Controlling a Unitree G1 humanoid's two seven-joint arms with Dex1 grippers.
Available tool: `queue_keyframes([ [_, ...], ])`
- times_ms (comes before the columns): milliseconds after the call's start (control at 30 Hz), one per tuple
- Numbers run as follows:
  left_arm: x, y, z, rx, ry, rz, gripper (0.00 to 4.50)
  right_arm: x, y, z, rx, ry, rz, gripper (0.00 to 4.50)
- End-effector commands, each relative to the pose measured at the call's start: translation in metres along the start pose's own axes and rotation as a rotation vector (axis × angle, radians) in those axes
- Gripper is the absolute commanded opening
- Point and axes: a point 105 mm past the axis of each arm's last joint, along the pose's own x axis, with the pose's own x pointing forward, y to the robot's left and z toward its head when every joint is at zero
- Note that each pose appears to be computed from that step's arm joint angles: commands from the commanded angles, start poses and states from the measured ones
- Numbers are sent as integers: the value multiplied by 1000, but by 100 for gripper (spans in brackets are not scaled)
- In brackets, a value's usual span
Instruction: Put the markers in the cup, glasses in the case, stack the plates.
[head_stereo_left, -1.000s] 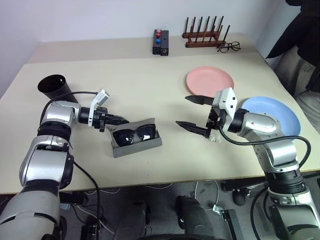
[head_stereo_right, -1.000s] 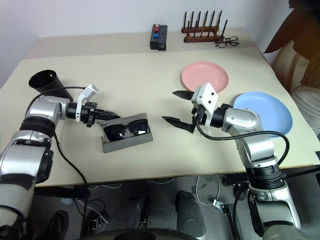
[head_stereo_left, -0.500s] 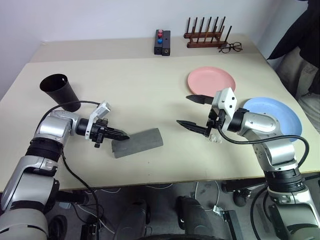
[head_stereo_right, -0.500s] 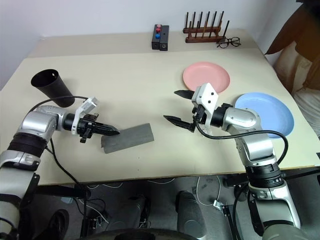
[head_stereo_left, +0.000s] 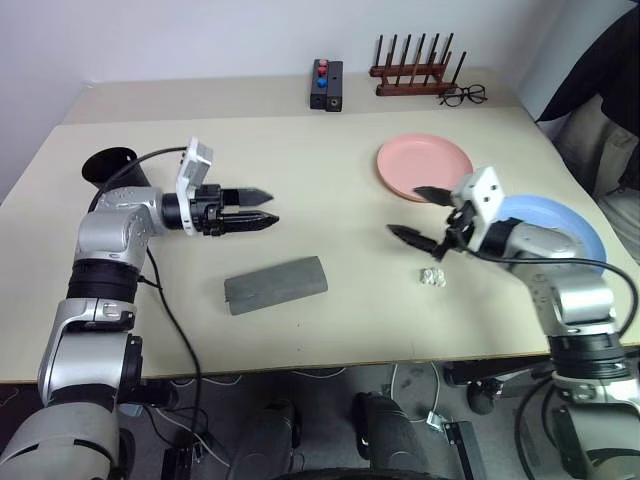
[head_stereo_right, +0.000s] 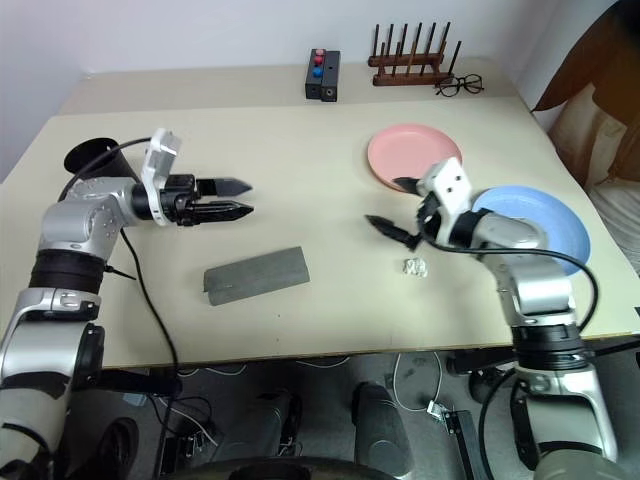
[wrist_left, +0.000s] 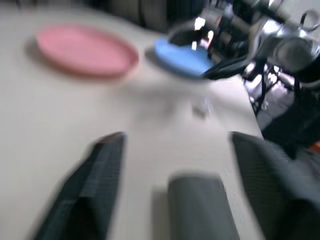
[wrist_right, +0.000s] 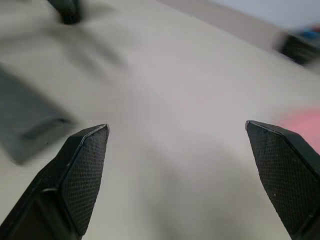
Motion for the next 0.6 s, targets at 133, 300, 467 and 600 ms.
queue_keyframes([
  [133,15,-12,17,44,-53,-82,444,-46,-34,-24,27,222,-201,450],
  [300,21,-16,14,41,-45,-121,444,-83,-59,-47,69,392,-362,450],
  [467,24,-18,6,82,-1,-132,444,-93,-50,-76,92,526,-347,450],
  [600,24,-19,4,151,6,-119,448,-93,-42,-89,133,581,-312,424],
])
